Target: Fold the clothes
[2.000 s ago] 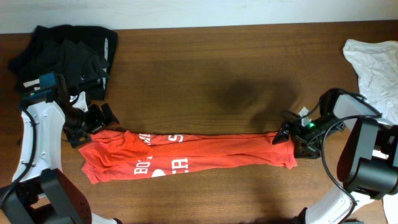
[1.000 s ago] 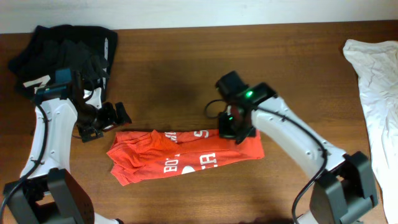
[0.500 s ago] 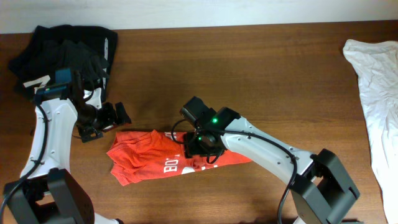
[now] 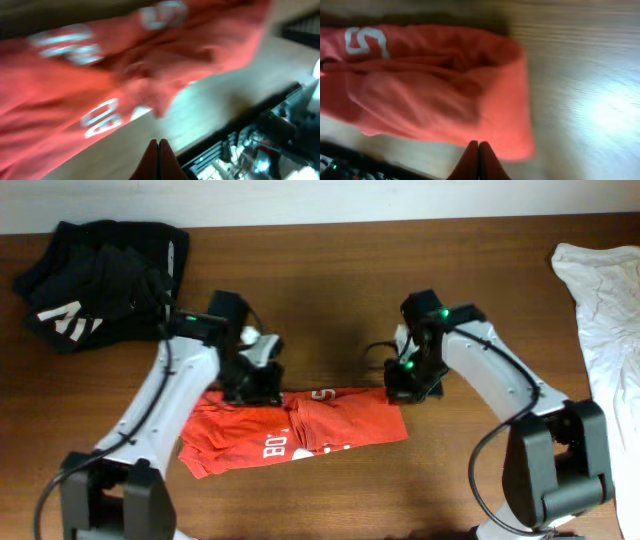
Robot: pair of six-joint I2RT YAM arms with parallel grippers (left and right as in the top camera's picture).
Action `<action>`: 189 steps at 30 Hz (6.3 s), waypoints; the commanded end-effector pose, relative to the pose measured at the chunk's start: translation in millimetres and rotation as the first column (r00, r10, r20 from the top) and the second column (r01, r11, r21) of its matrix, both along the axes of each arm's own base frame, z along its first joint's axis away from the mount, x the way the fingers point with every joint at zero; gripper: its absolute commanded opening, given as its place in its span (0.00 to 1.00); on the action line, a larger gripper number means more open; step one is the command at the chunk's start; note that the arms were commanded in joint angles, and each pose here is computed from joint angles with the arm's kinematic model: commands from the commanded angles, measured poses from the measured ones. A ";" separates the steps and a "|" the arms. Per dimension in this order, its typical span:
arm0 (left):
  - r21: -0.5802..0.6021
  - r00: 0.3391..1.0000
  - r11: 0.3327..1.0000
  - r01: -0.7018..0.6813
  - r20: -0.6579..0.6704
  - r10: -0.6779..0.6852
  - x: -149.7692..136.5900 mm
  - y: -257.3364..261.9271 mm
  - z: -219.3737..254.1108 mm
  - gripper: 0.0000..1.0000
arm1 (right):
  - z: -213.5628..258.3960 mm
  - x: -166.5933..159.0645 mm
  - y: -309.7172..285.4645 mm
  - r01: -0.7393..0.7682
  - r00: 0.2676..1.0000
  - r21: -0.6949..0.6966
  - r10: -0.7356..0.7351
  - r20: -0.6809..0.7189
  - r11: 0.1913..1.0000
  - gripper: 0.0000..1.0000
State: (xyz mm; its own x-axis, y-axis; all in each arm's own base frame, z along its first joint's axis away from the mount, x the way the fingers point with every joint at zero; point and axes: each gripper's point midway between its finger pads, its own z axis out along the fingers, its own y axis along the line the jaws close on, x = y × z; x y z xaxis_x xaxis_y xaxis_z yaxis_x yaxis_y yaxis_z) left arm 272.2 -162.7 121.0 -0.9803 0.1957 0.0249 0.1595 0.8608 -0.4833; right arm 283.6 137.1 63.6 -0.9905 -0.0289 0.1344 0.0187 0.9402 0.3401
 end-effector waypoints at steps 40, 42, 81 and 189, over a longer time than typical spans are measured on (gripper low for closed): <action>0.076 0.987 0.996 -0.035 -0.156 0.047 -38.0 -30.6 -133.6 0.17 | -66.1 -22.0 7.9 0.088 0.996 -0.036 -0.087 0.027 0.996 0.08; 0.130 0.979 0.991 -0.029 -0.198 0.055 -46.8 -21.6 -142.7 0.07 | -70.5 -21.0 -3.8 0.106 0.994 -0.103 -0.103 0.041 0.989 0.05; 0.363 0.889 0.813 -0.455 0.234 0.393 -16.4 127.7 -12.9 0.94 | 79.5 89.2 -110.5 0.310 0.937 -0.191 -0.265 0.226 0.931 0.99; 0.191 0.986 0.981 0.030 0.153 -0.060 19.1 -194.1 -24.9 0.79 | 84.3 64.4 -185.3 0.483 0.875 -0.217 -0.462 0.140 0.848 0.99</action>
